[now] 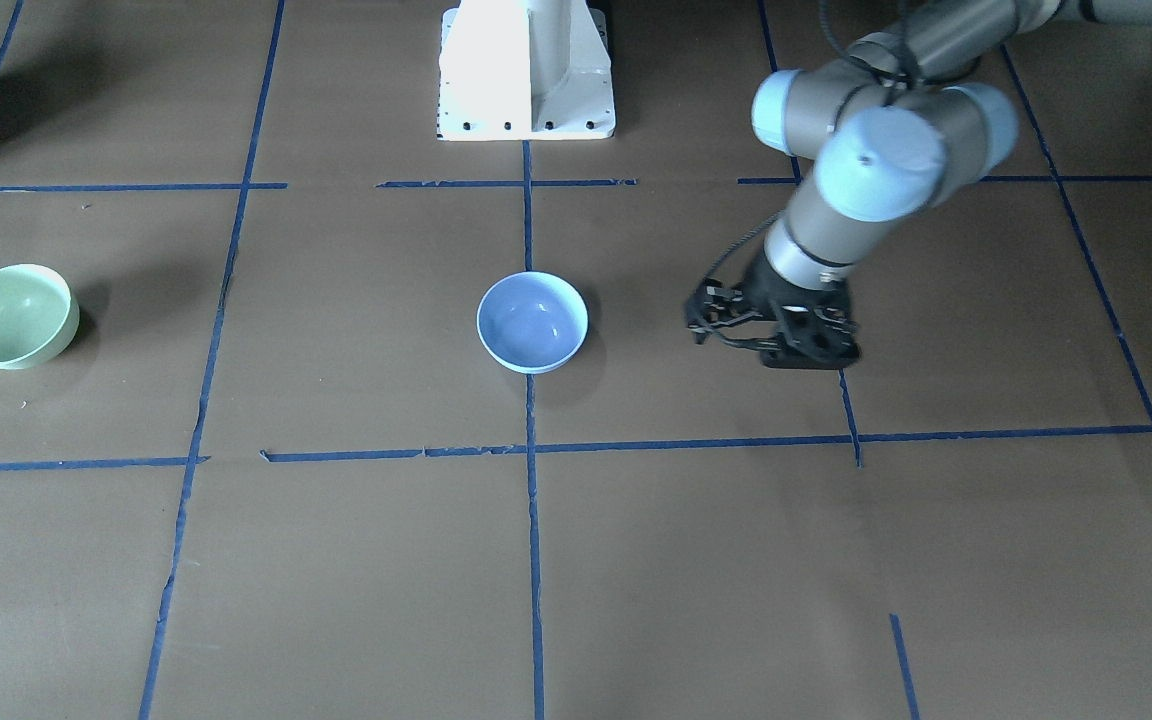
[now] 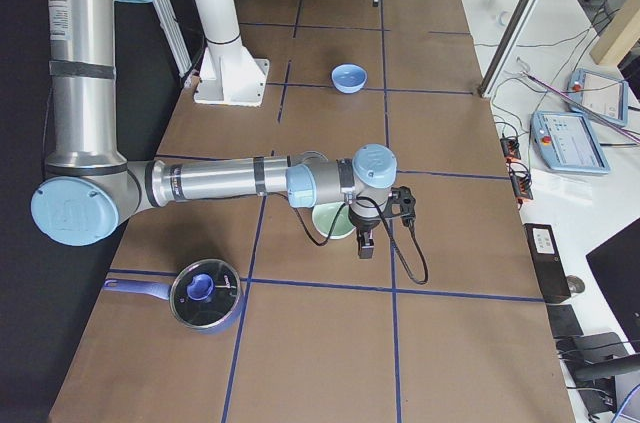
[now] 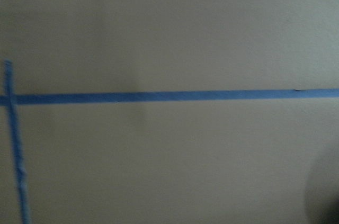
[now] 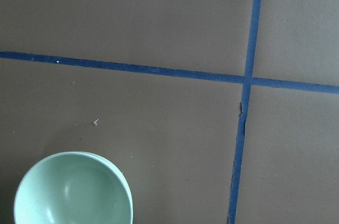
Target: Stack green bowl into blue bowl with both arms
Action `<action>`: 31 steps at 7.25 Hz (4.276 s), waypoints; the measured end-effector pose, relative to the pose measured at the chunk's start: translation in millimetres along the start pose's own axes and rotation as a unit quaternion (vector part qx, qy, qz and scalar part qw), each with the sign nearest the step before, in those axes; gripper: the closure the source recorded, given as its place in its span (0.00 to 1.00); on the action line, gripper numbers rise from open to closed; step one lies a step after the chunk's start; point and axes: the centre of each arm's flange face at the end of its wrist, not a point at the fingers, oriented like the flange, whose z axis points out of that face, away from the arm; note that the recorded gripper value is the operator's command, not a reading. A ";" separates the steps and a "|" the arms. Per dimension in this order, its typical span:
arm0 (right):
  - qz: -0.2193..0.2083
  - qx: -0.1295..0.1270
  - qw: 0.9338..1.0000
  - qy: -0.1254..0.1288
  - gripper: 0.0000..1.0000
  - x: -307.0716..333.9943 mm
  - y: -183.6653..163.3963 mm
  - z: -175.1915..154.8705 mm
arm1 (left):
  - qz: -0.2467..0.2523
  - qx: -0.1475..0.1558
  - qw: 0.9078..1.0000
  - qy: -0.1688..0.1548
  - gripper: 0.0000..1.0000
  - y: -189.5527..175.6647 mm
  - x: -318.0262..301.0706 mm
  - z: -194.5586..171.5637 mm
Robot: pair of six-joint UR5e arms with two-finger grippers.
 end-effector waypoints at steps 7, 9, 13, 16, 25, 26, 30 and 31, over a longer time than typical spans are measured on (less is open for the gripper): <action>0.030 -0.005 0.999 -0.009 0.00 -53.8 -7.1 33.1 | -0.020 -0.013 0.999 -0.048 0.00 192.1 -347.7 -54.8; 0.036 0.024 0.999 -0.014 0.00 -70.7 17.9 80.5 | -0.018 -0.012 0.999 -0.048 0.00 191.6 -347.2 -55.5; 0.032 0.043 0.998 -0.028 0.92 -47.2 47.5 143.0 | -0.015 -0.010 0.999 -0.047 0.00 190.0 -345.8 -56.8; 0.031 0.037 0.998 -0.041 1.00 -48.6 60.1 138.0 | -0.016 -0.011 0.999 -0.047 0.00 191.1 -347.5 -55.2; 0.145 0.011 0.987 -0.072 0.99 -491.7 -48.5 69.7 | -0.014 -0.012 0.999 -0.046 0.00 189.7 -346.5 -54.5; 0.161 0.012 0.985 -0.068 0.97 -547.8 -39.7 68.5 | -0.013 -0.011 0.999 -0.046 0.00 189.3 -346.0 -54.9; 0.196 0.022 0.979 -0.052 0.95 -636.2 -14.7 99.4 | -0.013 -0.011 0.999 -0.045 0.00 189.0 -345.2 -55.6; 0.201 0.024 0.978 -0.048 0.88 -639.8 -13.3 105.1 | -0.013 -0.011 0.999 -0.045 0.00 189.0 -345.1 -55.6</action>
